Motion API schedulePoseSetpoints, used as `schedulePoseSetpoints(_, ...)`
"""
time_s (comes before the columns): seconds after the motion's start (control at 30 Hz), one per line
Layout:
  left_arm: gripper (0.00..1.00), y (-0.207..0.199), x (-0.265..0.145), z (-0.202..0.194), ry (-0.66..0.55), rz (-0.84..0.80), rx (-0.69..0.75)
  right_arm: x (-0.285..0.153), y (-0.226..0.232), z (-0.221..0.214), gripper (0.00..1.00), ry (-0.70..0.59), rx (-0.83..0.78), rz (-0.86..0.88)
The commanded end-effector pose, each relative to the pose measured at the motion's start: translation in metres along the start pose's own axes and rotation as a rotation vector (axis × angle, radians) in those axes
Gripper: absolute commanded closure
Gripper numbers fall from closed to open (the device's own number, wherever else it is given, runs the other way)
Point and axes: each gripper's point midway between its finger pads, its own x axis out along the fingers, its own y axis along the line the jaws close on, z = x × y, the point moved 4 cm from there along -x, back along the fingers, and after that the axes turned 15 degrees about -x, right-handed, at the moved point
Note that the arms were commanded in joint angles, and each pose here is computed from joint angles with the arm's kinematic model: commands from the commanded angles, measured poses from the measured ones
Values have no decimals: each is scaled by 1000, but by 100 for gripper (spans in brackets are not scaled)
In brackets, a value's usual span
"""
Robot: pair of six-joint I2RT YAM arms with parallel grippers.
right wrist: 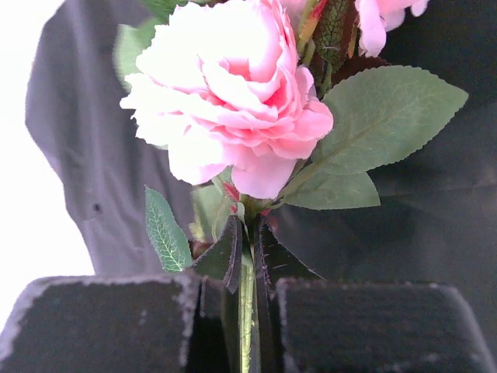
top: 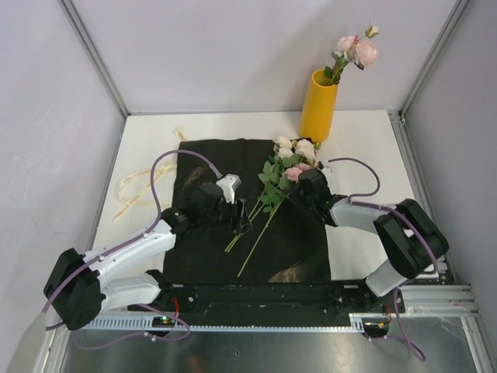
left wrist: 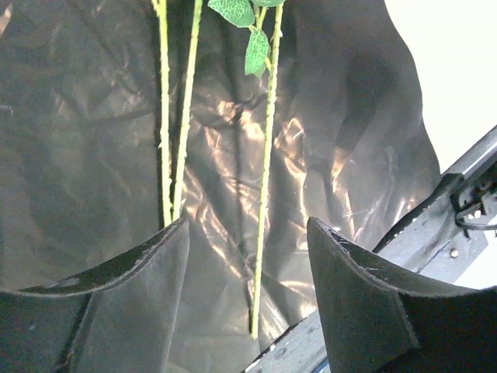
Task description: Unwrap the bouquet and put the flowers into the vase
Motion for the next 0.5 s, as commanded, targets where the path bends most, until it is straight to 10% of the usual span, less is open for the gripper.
schedulePoseSetpoints(0.0,34,-38,1,30,-61,-122,16,-28,27,24,100,-77,3,102)
schedulePoseSetpoints(0.47,42,-85,24,63,-45,-282,71,-78,52,31,100,-129,35,239)
